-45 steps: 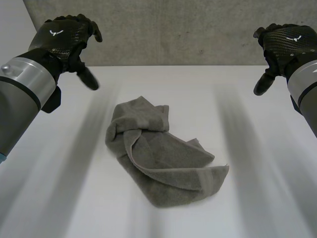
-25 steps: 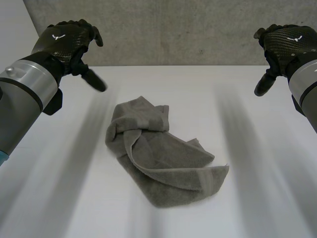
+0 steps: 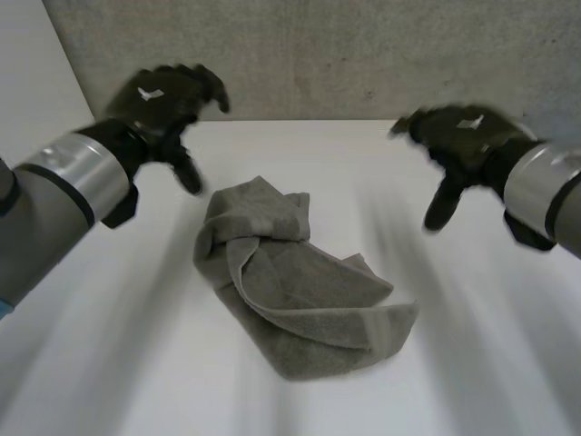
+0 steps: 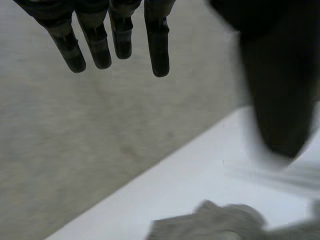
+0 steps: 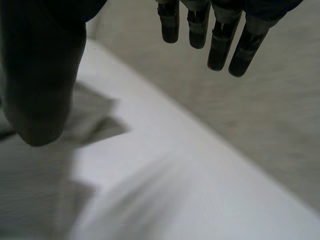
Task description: Fold the towel.
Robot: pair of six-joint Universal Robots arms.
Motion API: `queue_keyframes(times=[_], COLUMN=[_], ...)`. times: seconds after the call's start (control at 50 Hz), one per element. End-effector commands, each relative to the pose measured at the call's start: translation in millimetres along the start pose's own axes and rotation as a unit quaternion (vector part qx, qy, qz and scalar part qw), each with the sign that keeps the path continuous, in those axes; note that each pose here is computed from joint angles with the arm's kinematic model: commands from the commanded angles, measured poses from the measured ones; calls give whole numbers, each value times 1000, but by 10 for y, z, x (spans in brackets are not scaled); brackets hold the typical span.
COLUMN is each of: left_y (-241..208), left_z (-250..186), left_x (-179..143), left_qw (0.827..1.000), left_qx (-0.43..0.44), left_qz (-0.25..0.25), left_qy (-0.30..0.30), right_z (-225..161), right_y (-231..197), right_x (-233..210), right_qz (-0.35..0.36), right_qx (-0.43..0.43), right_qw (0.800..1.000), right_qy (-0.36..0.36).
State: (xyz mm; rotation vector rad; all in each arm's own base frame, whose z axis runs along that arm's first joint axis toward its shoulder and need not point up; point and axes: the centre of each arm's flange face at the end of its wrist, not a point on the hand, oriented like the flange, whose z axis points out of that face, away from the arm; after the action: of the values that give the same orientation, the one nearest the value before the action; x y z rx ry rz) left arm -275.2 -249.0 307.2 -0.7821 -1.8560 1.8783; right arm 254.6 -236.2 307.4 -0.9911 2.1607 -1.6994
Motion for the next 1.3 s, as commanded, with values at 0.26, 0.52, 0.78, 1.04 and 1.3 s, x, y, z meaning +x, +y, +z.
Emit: queue_keyframes(times=[0.26, 0.52, 0.78, 1.04, 1.3], left_y=[1414, 1708, 1495, 1283, -1097], left_z=[128, 251, 319, 611, 920], left_x=[332, 419, 379, 285, -186], left_qw=[962, 958, 963, 969, 962], left_qx=[-171, -175, -144, -94, 255], left_qz=[129, 131, 144, 168, 97], left_qy=[172, 185, 174, 158, -32], right_z=[14, 108, 151, 508, 179], right_y=[1136, 1470, 1332, 914, -1538], right_x=[-437, -425, -399, -384, 570], right_qz=[81, 105, 92, 48, -33], right_qx=[-134, -143, -114, -43, 324], right_qw=[979, 982, 987, 994, 938], right_qy=[-134, -68, -72, -93, 117])
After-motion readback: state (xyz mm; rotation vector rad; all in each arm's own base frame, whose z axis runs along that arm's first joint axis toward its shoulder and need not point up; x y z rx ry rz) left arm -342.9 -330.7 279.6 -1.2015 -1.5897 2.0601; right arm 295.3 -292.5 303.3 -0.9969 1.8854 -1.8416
